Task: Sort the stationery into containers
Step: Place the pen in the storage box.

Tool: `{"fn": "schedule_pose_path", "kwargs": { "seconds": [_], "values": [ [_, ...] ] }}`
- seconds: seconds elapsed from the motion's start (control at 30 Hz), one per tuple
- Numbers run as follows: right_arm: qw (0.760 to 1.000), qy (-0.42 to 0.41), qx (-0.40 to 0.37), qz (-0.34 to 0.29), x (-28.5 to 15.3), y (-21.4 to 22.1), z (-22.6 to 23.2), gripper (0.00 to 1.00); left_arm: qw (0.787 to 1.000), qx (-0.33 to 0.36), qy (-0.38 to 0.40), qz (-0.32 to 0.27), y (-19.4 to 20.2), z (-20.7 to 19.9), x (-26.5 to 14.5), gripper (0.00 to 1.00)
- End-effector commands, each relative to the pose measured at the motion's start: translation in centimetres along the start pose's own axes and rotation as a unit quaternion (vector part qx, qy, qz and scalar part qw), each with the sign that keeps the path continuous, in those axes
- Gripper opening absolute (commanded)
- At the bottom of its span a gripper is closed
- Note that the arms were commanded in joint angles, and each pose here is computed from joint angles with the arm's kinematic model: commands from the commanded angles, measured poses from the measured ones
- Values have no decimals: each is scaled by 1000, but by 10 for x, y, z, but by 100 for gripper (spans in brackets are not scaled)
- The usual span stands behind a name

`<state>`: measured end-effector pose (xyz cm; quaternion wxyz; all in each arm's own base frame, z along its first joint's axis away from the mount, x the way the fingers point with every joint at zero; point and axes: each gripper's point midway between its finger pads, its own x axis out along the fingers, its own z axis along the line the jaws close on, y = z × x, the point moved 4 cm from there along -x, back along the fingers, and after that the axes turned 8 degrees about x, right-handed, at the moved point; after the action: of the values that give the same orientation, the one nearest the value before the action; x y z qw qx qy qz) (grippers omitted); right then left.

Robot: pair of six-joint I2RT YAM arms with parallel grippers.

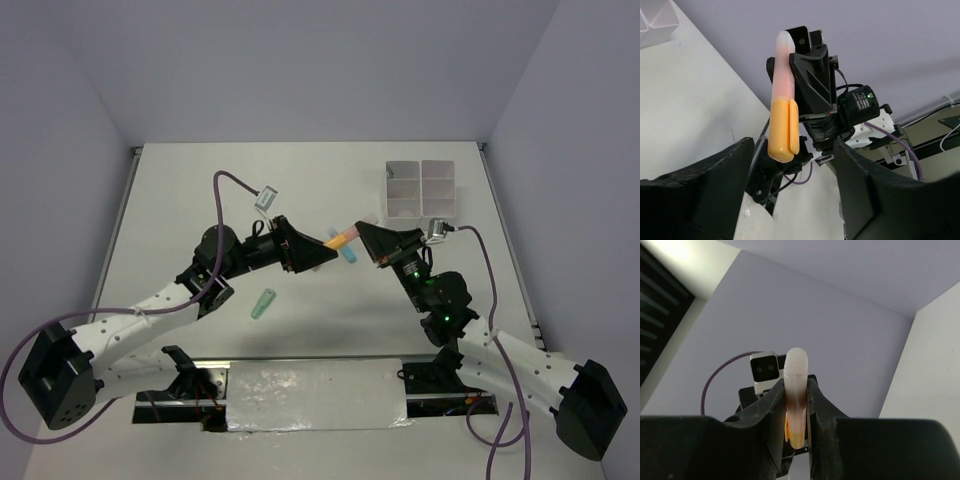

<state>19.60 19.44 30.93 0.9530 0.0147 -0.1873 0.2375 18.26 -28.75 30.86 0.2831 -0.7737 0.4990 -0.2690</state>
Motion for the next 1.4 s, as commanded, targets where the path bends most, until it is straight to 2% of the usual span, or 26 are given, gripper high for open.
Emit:
{"fn": "schedule_pose_path", "kwargs": {
  "seconds": [0.0,0.07,0.17,0.27,0.43,0.47,0.5,0.53,0.57,0.6,0.63,0.7,0.73,0.77,0.83,0.87,0.93,0.97,1.03,1.07,1.13,1.17,1.23,1.27,1.33,1.37],
  "values": [
    [998,-63,-10,8,-2,2,23,0,999,14,41,-32,-18,-22,3,75],
    [998,-66,-14,12,-1,3,25,0,999,6,43,-29,-15,-20,5,68],
    [998,-65,-16,17,0,5,24,0,999,2,44,-29,-14,-17,7,53],
    [998,-59,-14,15,-1,5,20,0,999,1,43,-28,-13,-16,9,44],
    [999,-48,-17,12,-1,5,13,0,999,5,36,-20,-14,-15,11,17],
    [999,-48,-17,13,-1,5,13,0,999,8,33,-21,-17,-16,12,5],
    [998,-51,-25,16,-1,6,13,0,999,17,27,-16,-17,-15,13,0],
    [998,-53,-30,20,-1,7,14,13,1000,14,12,-5,-18,-13,15,0],
    [997,-56,-37,29,-2,10,15,30,1000,15,1,-1,-18,-12,15,0],
    [996,-61,-63,34,-1,10,17,48,1000,20,-9,4,-19,-11,15,0],
    [994,-63,-83,42,-1,12,18,71,999,12,-33,20,-17,-7,14,0],
    [986,-39,-151,56,1,13,13,80,997,15,-71,23,-20,-2,10,0],
    [984,-31,-166,57,0,12,11,89,996,16,-87,23,-26,-4,9,0],
    [980,-25,-190,59,-3,10,6,90,991,5,-131,40,-20,6,3,0],
    [974,-17,-214,64,-5,8,2,91,987,9,-158,42,-25,4,-3,0],
    [971,-2,-228,71,-7,8,-4,91,980,-4,-188,63,-18,10,-11,0],
    [955,2,-286,83,-8,7,-9,91,972,-13,-226,57,-28,9,-17,0],
    [935,-4,-341,95,-10,6,-13,91,963,-33,-257,76,-22,14,-24,0],
    [895,-80,-397,187,-19,31,-6,91,955,-53,-281,76,-27,10,-29,0],
    [863,-112,-442,218,-18,37,1,91,954,-72,-280,80,-26,7,-28,0],
    [835,-101,-476,257,-16,52,-4,94,947,-102,-288,95,-22,2,-31,0],
    [803,-86,-526,266,-11,51,-4,94,942,-123,-297,97,-22,2,-30,0],
    [772,-31,-583,253,-5,51,-15,93,924,-143,-339,106,-24,0,-39,0],
    [752,-35,-614,238,0,47,-7,93,908,-168,-369,107,-23,3,-41,0],
    [734,-38,-639,226,4,48,-1,92,882,-181,-418,115,-26,1,-53,0],
    [716,-57,-661,218,7,53,9,92,873,-194,-429,126,-24,3,-51,0]
  ]
}}
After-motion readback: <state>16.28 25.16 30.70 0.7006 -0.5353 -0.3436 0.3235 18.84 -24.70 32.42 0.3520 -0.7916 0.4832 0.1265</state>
